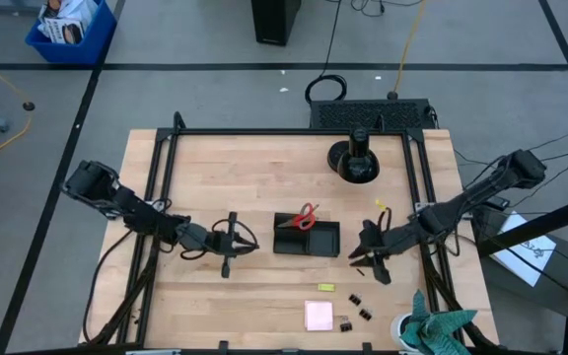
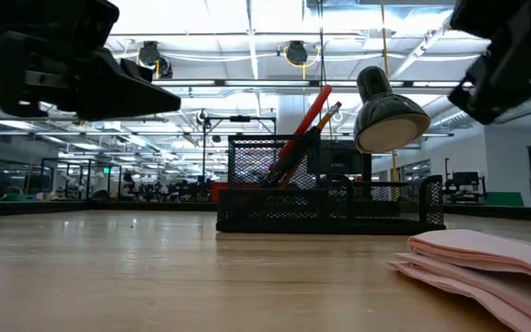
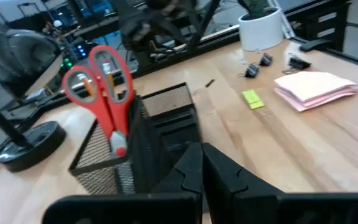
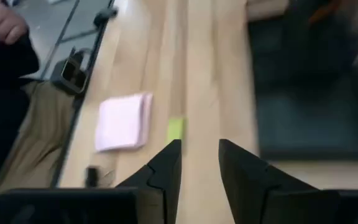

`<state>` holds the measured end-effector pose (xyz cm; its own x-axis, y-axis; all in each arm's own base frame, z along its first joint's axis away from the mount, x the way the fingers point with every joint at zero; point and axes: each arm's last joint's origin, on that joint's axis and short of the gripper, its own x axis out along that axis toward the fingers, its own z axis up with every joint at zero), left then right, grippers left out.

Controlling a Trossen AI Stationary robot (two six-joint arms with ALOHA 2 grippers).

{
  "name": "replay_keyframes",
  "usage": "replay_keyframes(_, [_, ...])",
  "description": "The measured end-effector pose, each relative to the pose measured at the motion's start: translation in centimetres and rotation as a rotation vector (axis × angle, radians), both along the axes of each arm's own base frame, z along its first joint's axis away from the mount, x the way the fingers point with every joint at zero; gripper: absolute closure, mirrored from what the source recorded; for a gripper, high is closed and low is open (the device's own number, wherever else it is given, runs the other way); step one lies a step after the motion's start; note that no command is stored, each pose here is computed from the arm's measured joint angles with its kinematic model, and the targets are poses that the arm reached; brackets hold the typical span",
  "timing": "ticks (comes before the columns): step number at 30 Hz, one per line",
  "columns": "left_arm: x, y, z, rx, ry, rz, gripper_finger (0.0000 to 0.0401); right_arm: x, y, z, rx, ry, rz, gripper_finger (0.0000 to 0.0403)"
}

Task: Pick and place office supplies into organizer
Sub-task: Put the black binder clip into the black desk organizer

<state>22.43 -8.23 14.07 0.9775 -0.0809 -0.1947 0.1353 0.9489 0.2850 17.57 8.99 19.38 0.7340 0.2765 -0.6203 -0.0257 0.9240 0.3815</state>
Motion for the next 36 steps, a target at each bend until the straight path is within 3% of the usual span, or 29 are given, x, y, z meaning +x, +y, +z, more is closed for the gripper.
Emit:
replay_keyframes(11, [0.4, 1.3, -0.1, -0.01, 0.014, 0.059, 0.0371, -0.2, 3.0, -2.9, 0.227, 0.301, -0.081, 0.0254])
replay_keyframes(17, [0.4, 1.4, -0.2, 0.001, 0.025, 0.063, 0.0376, 0.3, 4.6, -3.6, 0.293, 0.286, -0.062, 0.0231])
replay_keyframes(24, [0.5, 1.6, -0.2, 0.028, 0.023, 0.065, 0.0398, 0.1, 6.4, -4.6, 0.324, 0.313, -0.031, 0.0228])
replay_keyframes(36, [0.6, 2.2, -0.2, -0.001, 0.026, 0.091, 0.0378, 0.1, 7.0, -6.2, 0.3, 0.379, -0.071, 0.0229])
